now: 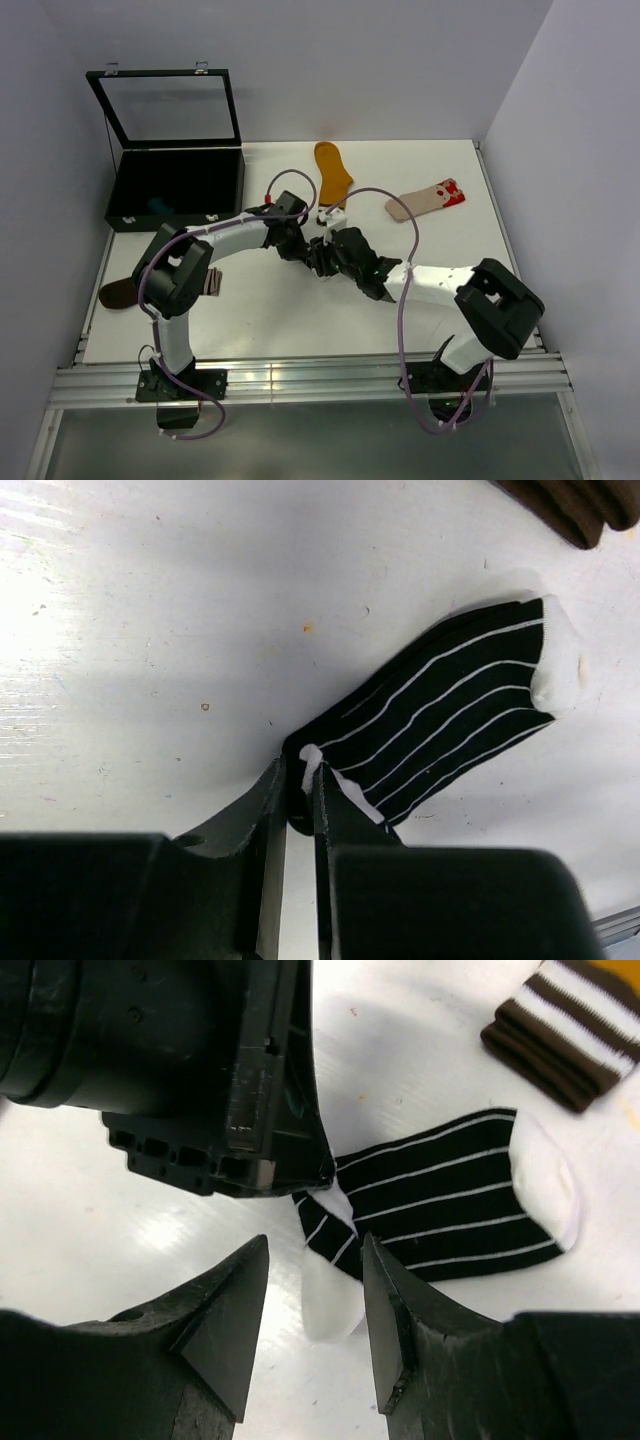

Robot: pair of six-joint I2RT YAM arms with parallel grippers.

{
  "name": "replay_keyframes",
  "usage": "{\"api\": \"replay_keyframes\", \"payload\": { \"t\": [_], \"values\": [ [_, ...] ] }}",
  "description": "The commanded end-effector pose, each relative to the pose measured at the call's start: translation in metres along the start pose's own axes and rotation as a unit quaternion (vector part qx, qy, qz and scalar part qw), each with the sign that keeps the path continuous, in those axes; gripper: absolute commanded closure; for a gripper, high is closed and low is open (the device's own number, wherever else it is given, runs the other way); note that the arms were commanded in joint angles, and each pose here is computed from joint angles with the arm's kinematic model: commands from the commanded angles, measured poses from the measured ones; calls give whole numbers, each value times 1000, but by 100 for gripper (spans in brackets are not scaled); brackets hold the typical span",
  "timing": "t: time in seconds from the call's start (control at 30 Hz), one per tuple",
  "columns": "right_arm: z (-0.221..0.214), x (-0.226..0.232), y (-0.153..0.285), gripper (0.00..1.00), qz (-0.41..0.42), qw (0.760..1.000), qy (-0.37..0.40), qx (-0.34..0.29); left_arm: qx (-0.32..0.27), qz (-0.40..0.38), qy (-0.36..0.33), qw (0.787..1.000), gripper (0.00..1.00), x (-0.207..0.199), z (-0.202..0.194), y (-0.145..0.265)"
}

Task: Roll the socks
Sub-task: Roll the sock at the center of the board.

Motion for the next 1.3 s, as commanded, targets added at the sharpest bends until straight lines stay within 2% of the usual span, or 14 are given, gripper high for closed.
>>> {"api": "replay_keyframes", "payload": {
  "t": [0.0, 0.3, 0.63, 0.73, 0.77, 0.83, 0.87, 0.9, 0.93, 1.1, 1.13, 1.27],
  "values": [
    [11, -1, -9, 50, -58, 995, 82, -24, 2, 16, -20, 1000, 96, 4, 1, -1],
    [-16, 15, -27, 50, -56, 988, 144, 3, 8, 13, -20, 1000, 96, 3, -2, -4],
    [-54, -1, -36, 54, -96, 984, 141, 51, 7, 10, -17, 1000, 95, 2, -1, -4],
    [-65, -6, -34, 63, -103, 983, 135, 66, 6, 9, -12, 1000, 94, 2, -1, -4],
    [-67, -7, -34, 74, -105, 983, 133, 69, 4, 7, -11, 1000, 93, 1, 0, -4],
    [-72, -7, -33, 85, -100, 984, 124, 76, 5, 8, -6, 1000, 89, 1, -1, -3],
    [-73, -7, -32, 95, -96, 985, 121, 78, -1, 3, -4, 1000, 85, -1, 1, 0],
    [-76, -4, -32, 98, -84, 987, 112, 83, -1, 4, 0, 1000, 82, 0, 0, 1],
    [-79, -5, -31, 100, -79, 987, 107, 88, -5, 3, 2, 1000, 76, 0, 2, 2],
    [-78, 2, -27, 100, -7, 993, 36, 108, -24, -10, 18, 1000, 64, 0, 7, 13],
    [-73, -7, -28, 100, -6, 994, 11, 109, -27, -13, 21, 999, 60, 0, 8, 15],
    [-61, -4, -21, 100, 80, 986, -79, 122, -48, -29, 38, 998, 54, 3, 17, 28]
  ]
}}
Point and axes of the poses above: each gripper's point midway between its finger pads, its own y axis back along the fingers, its own x axis along the line the jaws close on, z = x × y, the point moved 3 cm from there along y, back along the fingers, and after that the axes turned 6 degrees about -y, right-handed, at the moved point
